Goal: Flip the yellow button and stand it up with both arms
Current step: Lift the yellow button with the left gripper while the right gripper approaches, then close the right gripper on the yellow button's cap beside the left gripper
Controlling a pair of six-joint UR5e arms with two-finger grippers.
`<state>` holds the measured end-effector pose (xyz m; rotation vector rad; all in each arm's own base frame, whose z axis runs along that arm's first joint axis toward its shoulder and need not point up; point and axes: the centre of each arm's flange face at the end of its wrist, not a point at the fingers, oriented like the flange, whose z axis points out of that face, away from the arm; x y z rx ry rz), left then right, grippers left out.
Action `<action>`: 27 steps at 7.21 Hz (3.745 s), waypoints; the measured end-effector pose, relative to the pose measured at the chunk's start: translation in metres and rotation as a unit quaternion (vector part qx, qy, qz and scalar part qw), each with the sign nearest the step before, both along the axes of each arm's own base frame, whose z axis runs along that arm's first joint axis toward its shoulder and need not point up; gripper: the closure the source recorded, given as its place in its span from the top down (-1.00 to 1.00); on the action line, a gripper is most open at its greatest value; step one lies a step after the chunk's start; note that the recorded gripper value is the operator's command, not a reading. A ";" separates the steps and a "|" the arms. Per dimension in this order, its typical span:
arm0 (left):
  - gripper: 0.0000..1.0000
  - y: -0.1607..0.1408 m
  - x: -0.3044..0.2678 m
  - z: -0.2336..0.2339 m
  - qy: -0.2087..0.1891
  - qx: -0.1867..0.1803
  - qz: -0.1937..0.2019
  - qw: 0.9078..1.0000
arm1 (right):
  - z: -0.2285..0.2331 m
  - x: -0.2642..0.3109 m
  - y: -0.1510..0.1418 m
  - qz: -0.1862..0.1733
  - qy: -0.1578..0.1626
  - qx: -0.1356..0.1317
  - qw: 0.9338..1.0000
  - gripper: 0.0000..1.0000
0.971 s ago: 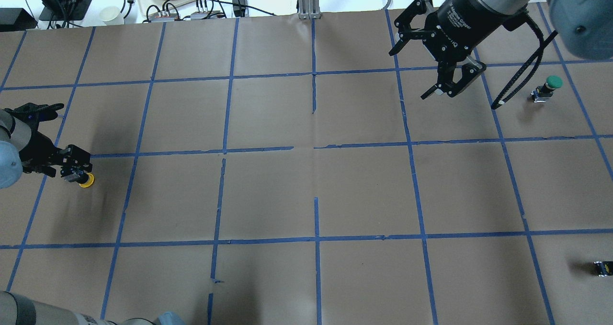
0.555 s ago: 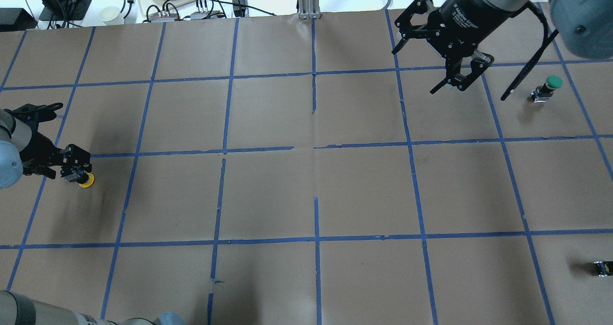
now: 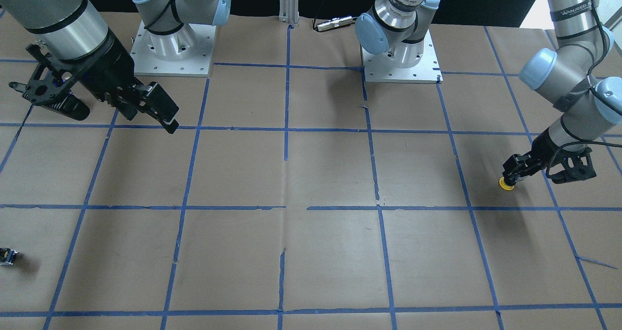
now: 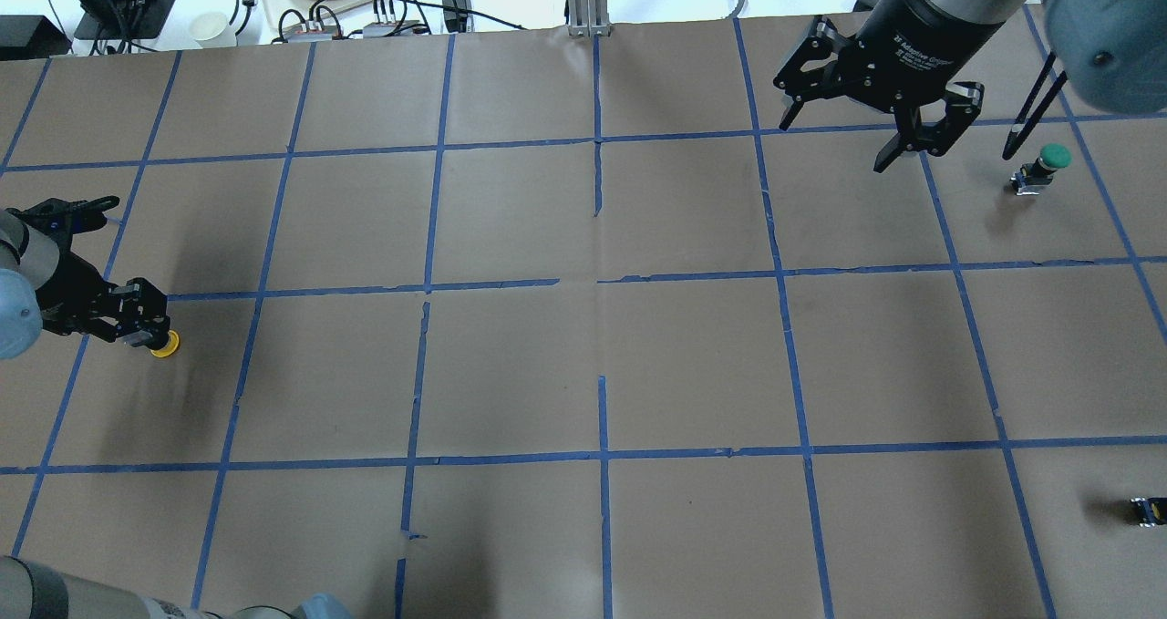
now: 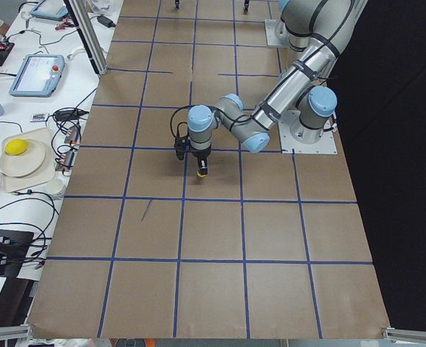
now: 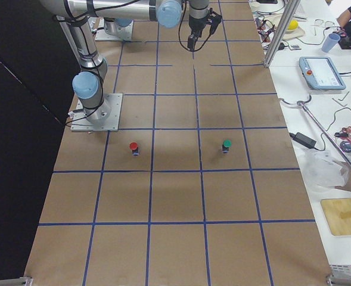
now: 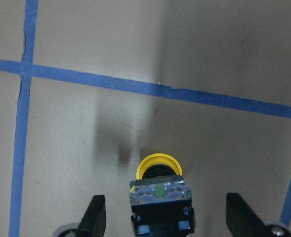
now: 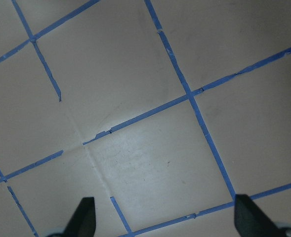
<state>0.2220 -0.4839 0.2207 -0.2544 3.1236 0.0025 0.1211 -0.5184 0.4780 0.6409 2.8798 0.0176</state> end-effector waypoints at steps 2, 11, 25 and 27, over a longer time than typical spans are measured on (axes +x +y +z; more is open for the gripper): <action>-0.95 -0.002 0.001 0.010 -0.006 -0.008 -0.006 1.000 | 0.000 -0.003 0.003 -0.024 -0.001 0.010 1.000 1.00; -0.97 -0.039 -0.161 0.112 0.317 -0.092 -0.057 0.942 | -0.005 0.032 -0.011 -0.244 -0.179 0.105 0.947 1.00; -0.97 0.004 -0.340 0.277 0.659 -0.119 0.051 0.741 | 0.074 0.134 0.017 -0.281 -0.421 0.212 0.836 0.98; -0.97 0.002 -0.340 0.274 0.659 -0.117 0.052 0.741 | 0.079 0.135 0.014 -0.288 -0.434 0.214 0.827 0.95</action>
